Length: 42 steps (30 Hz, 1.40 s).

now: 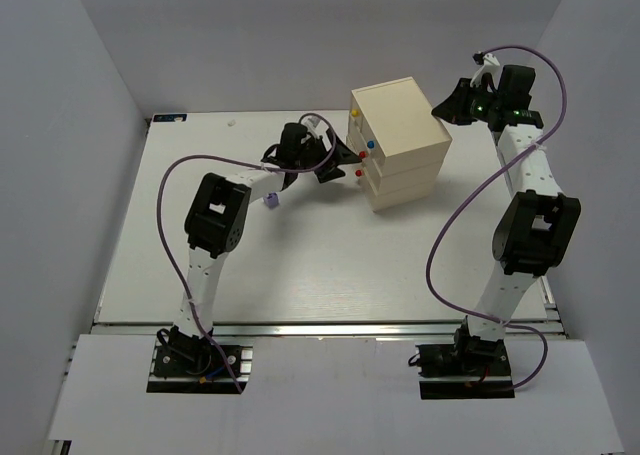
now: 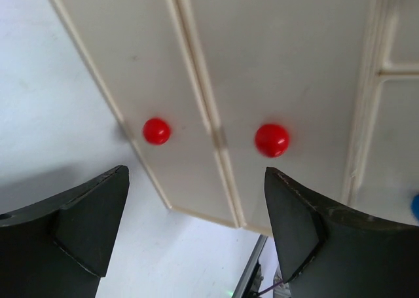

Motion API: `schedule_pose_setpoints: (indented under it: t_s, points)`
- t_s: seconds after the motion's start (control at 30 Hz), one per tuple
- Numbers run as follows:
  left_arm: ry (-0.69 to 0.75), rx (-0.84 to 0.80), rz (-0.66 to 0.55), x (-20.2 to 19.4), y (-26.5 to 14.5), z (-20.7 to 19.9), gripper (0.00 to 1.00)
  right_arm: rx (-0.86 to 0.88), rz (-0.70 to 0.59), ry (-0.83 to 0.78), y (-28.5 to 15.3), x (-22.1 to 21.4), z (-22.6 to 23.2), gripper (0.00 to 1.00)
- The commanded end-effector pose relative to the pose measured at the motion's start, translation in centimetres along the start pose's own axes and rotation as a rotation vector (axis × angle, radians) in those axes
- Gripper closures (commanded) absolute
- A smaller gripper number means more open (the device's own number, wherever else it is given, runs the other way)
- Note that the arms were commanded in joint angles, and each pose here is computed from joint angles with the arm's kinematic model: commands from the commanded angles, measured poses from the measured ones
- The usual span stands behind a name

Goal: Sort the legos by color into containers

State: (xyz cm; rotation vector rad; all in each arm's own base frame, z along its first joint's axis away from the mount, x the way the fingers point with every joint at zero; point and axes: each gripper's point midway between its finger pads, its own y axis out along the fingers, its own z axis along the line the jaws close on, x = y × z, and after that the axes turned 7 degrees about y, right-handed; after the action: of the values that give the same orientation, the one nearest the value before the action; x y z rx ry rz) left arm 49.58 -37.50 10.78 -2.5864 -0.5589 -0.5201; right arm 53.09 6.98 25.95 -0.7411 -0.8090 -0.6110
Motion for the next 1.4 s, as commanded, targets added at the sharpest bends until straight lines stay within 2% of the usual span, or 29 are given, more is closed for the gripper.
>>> schedule_pose_setpoints:
  t_s: [0.0,0.13,0.27,0.43,0.47,0.5,0.57,0.6,0.73,0.83,0.9,1.17,1.37]
  points:
    - [0.039,-0.018,-0.064,1.6,-1.9,-2.0,0.07,0.010,0.133,0.103,0.5,-4.5,0.3,0.84]
    - [-0.002,-0.059,-0.087,0.8,-2.6,-1.4,0.02,0.011,0.134,0.106,0.4,-4.7,0.2,0.84]
    - [-0.017,-0.135,-0.142,1.1,-3.6,-1.4,0.02,0.010,0.137,0.106,0.2,-5.0,0.1,0.84]
    - [-0.071,-0.132,-0.114,0.8,-3.2,-0.3,0.05,0.007,0.142,0.107,0.3,-5.4,-0.1,0.84]
    - [-0.081,-0.106,-0.105,0.6,-3.0,0.2,0.07,0.007,0.144,0.108,0.4,-5.5,-0.1,0.84]
    - [-0.087,-0.094,-0.102,0.6,-2.7,0.7,0.15,0.010,0.144,0.108,0.5,-5.5,-0.1,0.84]
    - [-0.098,-0.091,-0.086,0.6,-2.0,0.4,0.23,0.007,0.144,0.111,0.5,-5.6,-0.2,0.84]
    - [-0.108,-0.086,-0.078,0.4,-1.6,0.9,0.32,0.008,0.145,0.112,0.5,-5.7,-0.2,0.84]
    - [-0.130,-0.065,-0.059,0.4,-0.3,1.3,0.51,0.012,0.147,0.113,0.6,-5.8,-0.2,0.85]
    - [-0.139,-0.071,-0.054,0.3,0.3,1.1,0.58,0.013,0.149,0.115,0.6,-5.9,-0.2,0.85]
    - [-0.149,-0.067,-0.050,0.3,0.4,1.2,0.58,0.013,0.149,0.114,0.6,-5.8,-0.2,0.85]
    - [-0.169,-0.039,-0.016,-0.8,1.3,2.3,0.48,0.019,0.152,0.118,0.8,-6.0,-0.2,0.85]
    - [-0.173,-0.061,-0.013,-1.0,2.0,1.9,0.48,0.016,0.161,0.120,0.7,-6.3,-0.3,0.86]
